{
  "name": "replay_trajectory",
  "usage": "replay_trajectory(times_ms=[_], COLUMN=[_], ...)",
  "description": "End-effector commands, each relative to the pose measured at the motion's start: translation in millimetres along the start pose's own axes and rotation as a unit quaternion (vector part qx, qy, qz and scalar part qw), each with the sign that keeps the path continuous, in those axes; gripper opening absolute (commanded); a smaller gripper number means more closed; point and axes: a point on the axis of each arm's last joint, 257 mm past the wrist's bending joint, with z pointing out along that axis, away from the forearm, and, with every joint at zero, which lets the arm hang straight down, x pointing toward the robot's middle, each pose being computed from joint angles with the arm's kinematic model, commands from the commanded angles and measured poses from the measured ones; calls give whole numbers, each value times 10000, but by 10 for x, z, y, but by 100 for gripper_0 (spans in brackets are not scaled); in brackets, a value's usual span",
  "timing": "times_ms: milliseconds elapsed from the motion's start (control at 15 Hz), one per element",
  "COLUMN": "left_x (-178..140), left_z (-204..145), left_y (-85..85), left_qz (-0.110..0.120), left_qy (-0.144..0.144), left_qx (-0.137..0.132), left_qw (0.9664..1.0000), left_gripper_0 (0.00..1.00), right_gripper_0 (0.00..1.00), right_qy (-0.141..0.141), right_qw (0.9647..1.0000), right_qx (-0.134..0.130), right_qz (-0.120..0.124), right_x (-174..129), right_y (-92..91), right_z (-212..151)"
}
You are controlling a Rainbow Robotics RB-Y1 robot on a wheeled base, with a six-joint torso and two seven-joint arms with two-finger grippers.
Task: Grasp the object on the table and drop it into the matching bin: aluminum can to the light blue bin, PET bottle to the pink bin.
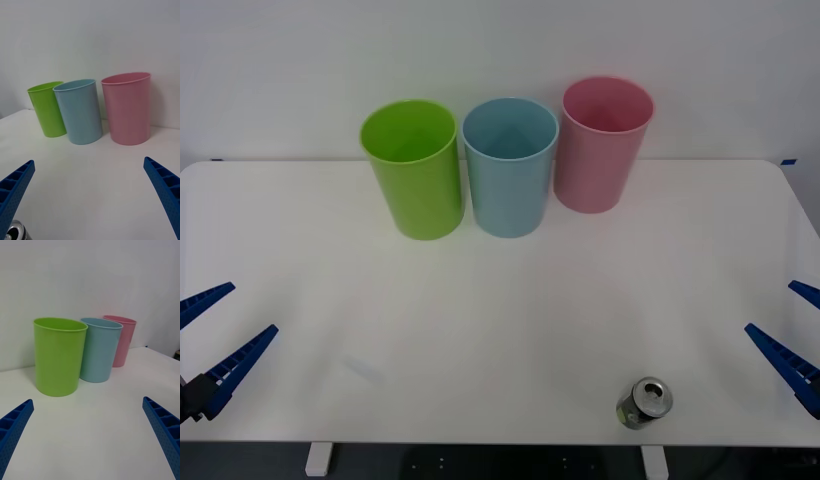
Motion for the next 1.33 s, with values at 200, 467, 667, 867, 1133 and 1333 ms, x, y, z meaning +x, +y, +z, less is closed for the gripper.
replay_trajectory(times_ms=[200, 467, 667, 867, 1133, 1333], left_x=[0, 0, 0, 0, 0, 0], left_z=[0, 0, 0, 0, 0, 0], left_y=[0, 0, 0, 0, 0, 0], left_qz=[0, 0, 0, 0, 0, 0], left_qy=[0, 0, 0, 0, 0, 0], left_qx=[0, 0, 0, 0, 0, 0], left_qw=[10000, 10000, 10000, 10000, 10000, 10000], left_gripper_0=[100, 100, 100, 100, 100, 100], right_gripper_0=[100, 100, 100, 100, 100, 100], right_qy=[-26, 12, 131, 278, 450, 627], right_qw=[9999, 9997, 9988, 9969, 9922, 9859], right_qx=[18, -207, -440, -734, -1054, -1422], right_qz=[125, 133, 165, 62, -481, -616], right_x=[69, 68, 148, 220, 343, 491], right_y=[62, 170, 266, 376, 450, 492], right_z=[-21, 17, -10, -28, -81, -135])
